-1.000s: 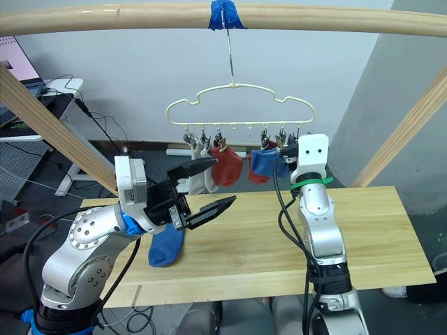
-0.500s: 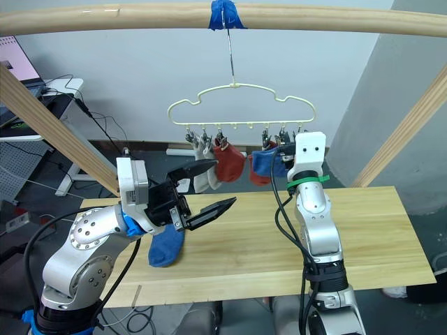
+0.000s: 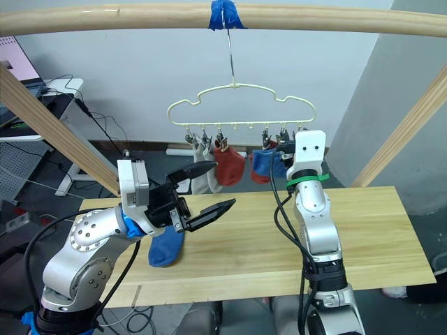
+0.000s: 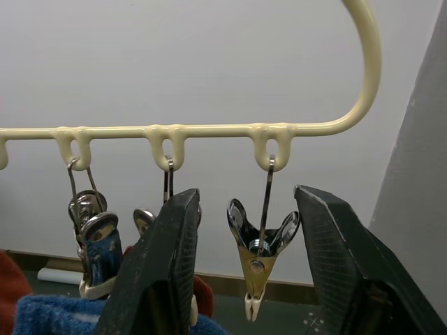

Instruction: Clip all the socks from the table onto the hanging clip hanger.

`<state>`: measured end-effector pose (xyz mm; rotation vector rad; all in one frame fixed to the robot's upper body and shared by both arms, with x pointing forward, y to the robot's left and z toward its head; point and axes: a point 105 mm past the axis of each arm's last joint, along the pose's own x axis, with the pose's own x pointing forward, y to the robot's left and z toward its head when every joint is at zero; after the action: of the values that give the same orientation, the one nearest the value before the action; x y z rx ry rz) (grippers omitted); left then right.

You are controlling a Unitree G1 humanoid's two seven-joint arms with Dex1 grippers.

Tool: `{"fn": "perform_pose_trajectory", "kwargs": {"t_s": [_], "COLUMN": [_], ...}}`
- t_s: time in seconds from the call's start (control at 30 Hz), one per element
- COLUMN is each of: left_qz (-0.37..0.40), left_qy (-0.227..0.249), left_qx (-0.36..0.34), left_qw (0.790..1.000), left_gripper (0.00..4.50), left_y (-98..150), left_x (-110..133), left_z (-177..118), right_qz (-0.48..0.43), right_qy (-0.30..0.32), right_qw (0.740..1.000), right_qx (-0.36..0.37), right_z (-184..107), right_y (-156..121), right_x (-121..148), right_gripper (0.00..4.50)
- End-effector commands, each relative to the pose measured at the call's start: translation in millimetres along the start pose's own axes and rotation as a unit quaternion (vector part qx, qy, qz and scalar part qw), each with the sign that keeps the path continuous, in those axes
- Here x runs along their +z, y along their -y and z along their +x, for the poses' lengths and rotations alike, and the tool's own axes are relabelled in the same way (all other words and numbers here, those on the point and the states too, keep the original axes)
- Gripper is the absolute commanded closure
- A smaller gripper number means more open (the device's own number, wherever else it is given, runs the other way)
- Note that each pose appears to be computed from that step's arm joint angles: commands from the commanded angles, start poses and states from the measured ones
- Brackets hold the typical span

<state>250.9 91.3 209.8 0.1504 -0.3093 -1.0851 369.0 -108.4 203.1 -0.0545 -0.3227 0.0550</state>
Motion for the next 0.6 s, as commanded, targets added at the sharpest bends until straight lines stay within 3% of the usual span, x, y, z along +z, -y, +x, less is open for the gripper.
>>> {"fn": "perform_pose_trajectory", "kwargs": {"t_s": [0.03,0.6], "left_qz": [0.019,0.018], "left_qy": [0.013,0.011], "left_qx": [-0.006,-0.011], "left_qw": [1.000,1.000], "left_gripper": [0.00,0.00], "left_y": [2.0,5.5], "left_x": [8.4,5.4], "left_z": [1.2,0.6], "right_qz": [0.010,0.018], "right_qy": [0.024,0.021], "right_qw": [1.000,1.000], "right_qx": [-0.003,-0.011], "right_z": [2.8,3.5], "right_y": [0.5,2.3], "right_x": [12.8,12.1], "right_gripper": [2.27,2.27]}}
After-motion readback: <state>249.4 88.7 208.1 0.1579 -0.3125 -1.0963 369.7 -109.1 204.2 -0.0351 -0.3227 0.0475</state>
